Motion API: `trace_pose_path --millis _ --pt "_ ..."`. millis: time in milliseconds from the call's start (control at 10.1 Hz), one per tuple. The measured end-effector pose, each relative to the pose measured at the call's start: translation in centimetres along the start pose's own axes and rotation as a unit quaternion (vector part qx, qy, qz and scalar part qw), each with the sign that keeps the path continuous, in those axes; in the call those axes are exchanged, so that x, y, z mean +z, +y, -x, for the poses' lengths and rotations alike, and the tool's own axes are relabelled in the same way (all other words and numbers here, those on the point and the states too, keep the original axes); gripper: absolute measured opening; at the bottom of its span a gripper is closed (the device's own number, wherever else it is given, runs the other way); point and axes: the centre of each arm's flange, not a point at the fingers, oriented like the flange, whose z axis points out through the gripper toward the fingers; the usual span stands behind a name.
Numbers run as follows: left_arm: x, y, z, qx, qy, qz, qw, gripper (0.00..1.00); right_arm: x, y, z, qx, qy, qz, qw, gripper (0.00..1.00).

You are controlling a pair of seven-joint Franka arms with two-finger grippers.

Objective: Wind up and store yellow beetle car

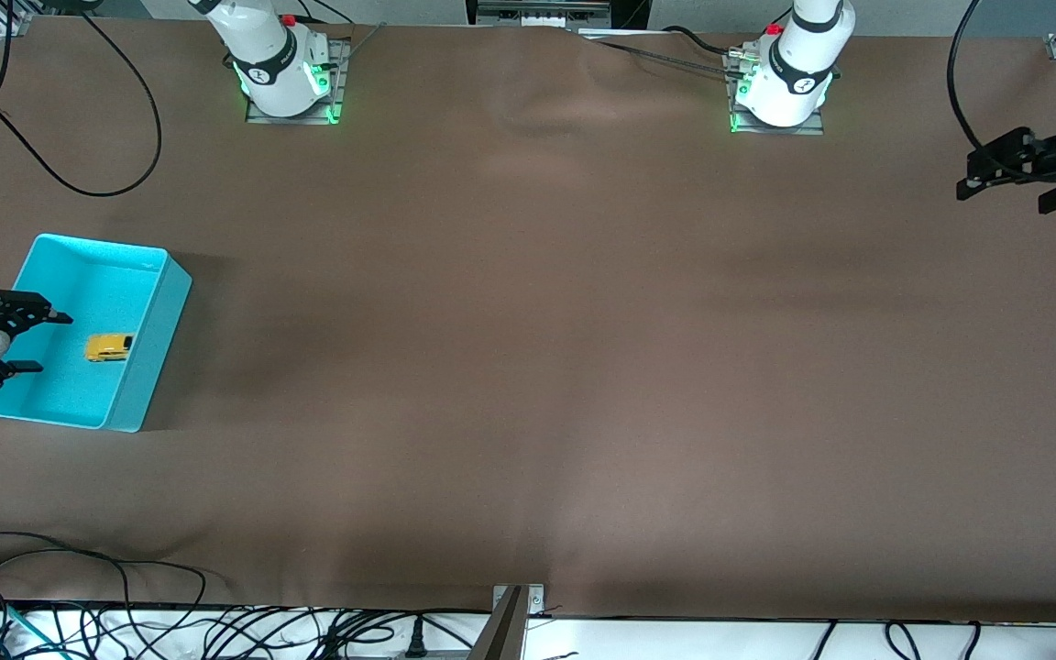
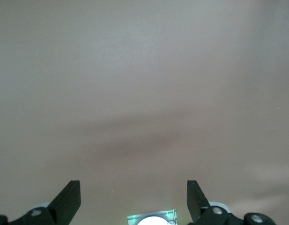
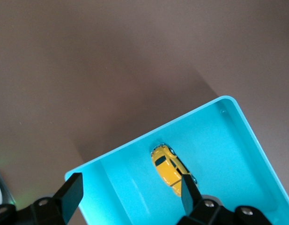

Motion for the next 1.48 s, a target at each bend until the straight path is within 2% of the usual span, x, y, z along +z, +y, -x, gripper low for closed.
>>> trace_pose_path --millis 198,297,495,594,890,1187,1484 --pt "-0.3 0.1 0.0 0.001 0.003 0.000 1.000 1.00 -2.3 -1.6 -1.0 0.071 0.004 0.016 0.997 0.94" --pt "-0.5 0.1 0.1 0.001 0.005 -0.001 1.000 1.00 -3.6 -2.8 -2.0 0.117 0.000 0.030 0.993 0.93" --pt "-0.5 0.0 0.1 0.001 0.005 -0.001 1.000 1.00 -6.9 -6.3 -4.6 0.201 -0.003 0.066 0.977 0.94" --pt "-0.4 0.0 0.3 0.001 -0.002 0.000 1.000 1.00 -8.3 -7.7 -5.0 0.235 0.003 0.072 0.969 0.93" --pt "-0.3 -1.0 1.3 0.018 -0.027 0.007 0.999 1.00 -11.1 -10.5 -5.4 0.350 0.022 0.078 0.933 0.94" --pt "-0.1 -0.4 1.6 0.059 -0.038 0.010 0.997 1.00 -12.7 -14.3 -8.3 0.409 0.036 0.085 0.908 0.96" --pt "0.0 0.9 1.4 0.072 -0.040 0.008 0.997 1.00 -14.7 -16.7 -8.7 0.428 0.049 0.092 0.898 1.00"
